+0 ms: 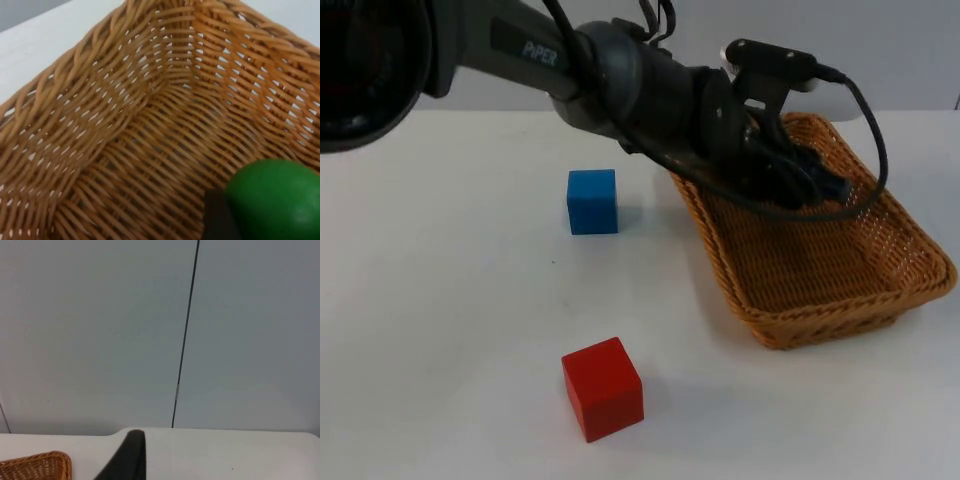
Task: Place all geometric objects except the red cube into the basket.
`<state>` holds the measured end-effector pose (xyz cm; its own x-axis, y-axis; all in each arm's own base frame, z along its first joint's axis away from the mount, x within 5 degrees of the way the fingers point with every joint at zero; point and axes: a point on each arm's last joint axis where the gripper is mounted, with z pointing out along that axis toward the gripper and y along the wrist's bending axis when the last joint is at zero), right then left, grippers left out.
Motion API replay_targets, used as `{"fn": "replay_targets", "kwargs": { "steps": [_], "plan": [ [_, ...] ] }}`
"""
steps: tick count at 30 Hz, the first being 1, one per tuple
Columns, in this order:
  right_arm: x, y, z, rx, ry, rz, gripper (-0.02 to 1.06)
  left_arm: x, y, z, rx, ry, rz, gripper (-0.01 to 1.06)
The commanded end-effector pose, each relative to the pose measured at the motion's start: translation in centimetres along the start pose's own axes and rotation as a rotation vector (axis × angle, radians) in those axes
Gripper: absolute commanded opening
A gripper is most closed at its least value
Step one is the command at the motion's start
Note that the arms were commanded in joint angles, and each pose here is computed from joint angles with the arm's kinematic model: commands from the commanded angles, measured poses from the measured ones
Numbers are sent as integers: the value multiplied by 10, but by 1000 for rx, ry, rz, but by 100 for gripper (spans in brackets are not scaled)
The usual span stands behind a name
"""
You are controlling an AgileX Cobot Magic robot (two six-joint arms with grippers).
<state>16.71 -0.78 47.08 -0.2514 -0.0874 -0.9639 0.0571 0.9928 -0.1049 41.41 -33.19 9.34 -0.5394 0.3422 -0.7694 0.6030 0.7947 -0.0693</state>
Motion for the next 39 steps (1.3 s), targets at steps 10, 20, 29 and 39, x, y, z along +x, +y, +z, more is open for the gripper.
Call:
{"fn": "replay_targets", "kwargs": {
  "steps": [10, 20, 29, 39],
  "plan": [
    [-5, -2, -3, 10, -38, -3, 105, 19, -12, 9, 35, 106, -16, 32],
    [-5, -2, -3, 10, -36, -3, 105, 6, -23, -2, 60, 102, -4, 105],
    [-5, -2, -3, 10, -36, -3, 105, -44, -28, -57, 78, 87, 135, 105],
    [-5, -2, -3, 10, -36, -3, 105, -103, -17, -152, -33, 71, 389, 105]
  ]
}}
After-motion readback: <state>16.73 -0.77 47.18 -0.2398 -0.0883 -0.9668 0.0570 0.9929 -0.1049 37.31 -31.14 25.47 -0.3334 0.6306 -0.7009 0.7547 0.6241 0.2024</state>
